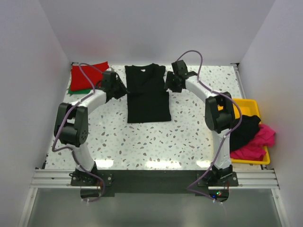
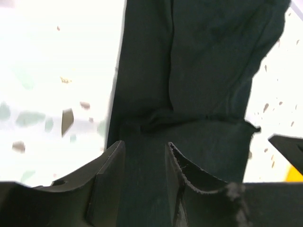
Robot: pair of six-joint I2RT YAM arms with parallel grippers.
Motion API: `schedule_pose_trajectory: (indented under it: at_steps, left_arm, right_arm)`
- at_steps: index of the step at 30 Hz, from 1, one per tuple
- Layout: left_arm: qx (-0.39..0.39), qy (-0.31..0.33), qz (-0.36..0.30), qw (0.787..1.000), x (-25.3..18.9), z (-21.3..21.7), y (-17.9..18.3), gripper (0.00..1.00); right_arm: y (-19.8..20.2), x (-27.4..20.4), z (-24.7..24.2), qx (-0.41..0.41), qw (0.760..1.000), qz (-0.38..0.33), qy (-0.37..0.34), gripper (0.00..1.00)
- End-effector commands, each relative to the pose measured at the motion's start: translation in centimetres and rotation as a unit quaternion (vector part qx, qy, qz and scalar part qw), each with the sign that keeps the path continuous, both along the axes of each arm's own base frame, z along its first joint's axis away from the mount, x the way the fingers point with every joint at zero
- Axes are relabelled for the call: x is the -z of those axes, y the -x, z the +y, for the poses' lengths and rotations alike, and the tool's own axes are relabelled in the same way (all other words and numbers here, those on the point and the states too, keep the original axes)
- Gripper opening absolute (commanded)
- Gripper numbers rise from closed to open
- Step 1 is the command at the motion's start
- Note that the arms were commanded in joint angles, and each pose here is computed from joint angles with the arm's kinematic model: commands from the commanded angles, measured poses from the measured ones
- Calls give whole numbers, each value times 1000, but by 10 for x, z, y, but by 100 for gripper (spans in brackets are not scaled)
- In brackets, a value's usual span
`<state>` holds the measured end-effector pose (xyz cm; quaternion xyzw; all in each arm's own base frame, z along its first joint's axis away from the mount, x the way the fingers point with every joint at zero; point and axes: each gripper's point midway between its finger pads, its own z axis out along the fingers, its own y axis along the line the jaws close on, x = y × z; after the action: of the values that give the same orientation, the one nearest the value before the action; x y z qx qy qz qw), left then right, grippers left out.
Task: Fold and stack the t-shirts
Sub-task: Fold the tshirt
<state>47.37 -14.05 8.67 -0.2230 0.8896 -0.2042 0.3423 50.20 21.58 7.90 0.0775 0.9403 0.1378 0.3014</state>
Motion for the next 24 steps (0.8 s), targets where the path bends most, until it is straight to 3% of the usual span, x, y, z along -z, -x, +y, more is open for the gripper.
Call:
schedule_pose_trajectory:
  at_steps: [1, 11, 17, 24]
  left_arm:
    - [13, 35, -70, 997, -45, -19, 10, 39]
    - [72, 49, -43, 995, -9, -85, 76, 6]
    - [70, 43, -19, 996, 28, -76, 103, 0]
    - [57, 31, 15, 998, 60, -61, 128, 0]
  right_arm:
    - [-3, -51, -8, -5, 998, -55, 12, 56]
    - [85, -27, 29, -49, 998, -21, -27, 53]
    - [123, 6, 45, -80, 997, 2, -10, 52]
    - [145, 52, 15, -53, 995, 62, 53, 50]
